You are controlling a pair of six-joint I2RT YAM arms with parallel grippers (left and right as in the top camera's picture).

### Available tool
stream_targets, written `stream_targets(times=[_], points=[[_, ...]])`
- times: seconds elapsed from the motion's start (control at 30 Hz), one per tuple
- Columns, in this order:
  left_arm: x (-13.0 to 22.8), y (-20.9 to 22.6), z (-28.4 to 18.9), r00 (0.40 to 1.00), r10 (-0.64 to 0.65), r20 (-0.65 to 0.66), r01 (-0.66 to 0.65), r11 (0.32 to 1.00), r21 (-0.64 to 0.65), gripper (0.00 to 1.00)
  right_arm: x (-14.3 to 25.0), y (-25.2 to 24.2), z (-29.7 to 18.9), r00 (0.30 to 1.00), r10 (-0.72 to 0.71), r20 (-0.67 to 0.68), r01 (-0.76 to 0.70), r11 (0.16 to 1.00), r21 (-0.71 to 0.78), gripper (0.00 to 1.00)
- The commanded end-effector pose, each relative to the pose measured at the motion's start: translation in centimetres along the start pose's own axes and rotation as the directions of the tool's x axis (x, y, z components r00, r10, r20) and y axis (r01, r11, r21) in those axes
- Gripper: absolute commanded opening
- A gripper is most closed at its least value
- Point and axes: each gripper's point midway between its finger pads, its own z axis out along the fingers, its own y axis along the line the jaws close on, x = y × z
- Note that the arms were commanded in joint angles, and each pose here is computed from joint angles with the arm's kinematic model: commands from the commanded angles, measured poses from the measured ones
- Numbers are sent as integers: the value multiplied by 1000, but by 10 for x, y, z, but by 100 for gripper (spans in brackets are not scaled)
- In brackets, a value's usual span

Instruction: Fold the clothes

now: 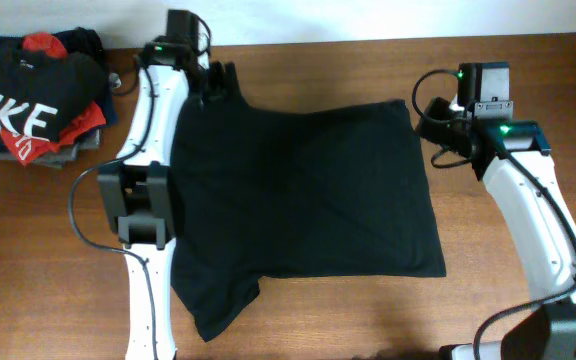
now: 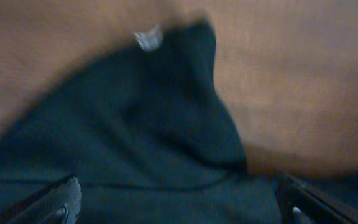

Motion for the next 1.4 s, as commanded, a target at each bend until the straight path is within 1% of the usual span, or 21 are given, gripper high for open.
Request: stream_targets(times=[0.0,0.03,0.13,0.23,0.33,0.53,0.63,0.8,1.1,1.17,1.37], points=[[31,-17,28,995,-10,-103,12,1000,17,99,-6,5,39,1000,-14,-1,14,1000,-23,7],[35,-19,30,993,-6,-116,8,1000,16,99,-7,6,48,1000,-14,2,14,999,-33,4],[43,-29,33,991,13,-134,-11,1000,16,99,-9,13,86,1000,-14,14,15,997,-72,4],[46,-35,34,990,29,-135,-28,1000,8,99,-4,17,118,1000,-5,-7,4,994,-107,4],[49,-35,34,989,31,-144,-32,999,-5,99,5,13,148,999,27,-41,-30,995,-91,4],[55,-28,33,986,26,-165,-33,999,-43,99,16,9,195,995,28,-97,-36,997,-75,4],[56,-23,32,986,25,-165,-37,997,-66,99,19,8,204,994,29,-108,-36,997,-71,4],[56,-23,32,985,24,-168,-36,997,-68,99,18,7,206,994,30,-104,-37,997,-69,4],[56,-23,32,985,24,-169,-36,997,-68,99,21,-20,221,990,73,-123,-78,996,-34,4],[56,-23,32,985,24,-169,-36,997,-68,99,21,-26,222,987,100,-128,-105,994,-26,4],[57,-24,32,985,25,-168,-37,997,-68,99,19,-27,225,987,102,-120,-106,994,-27,4]])
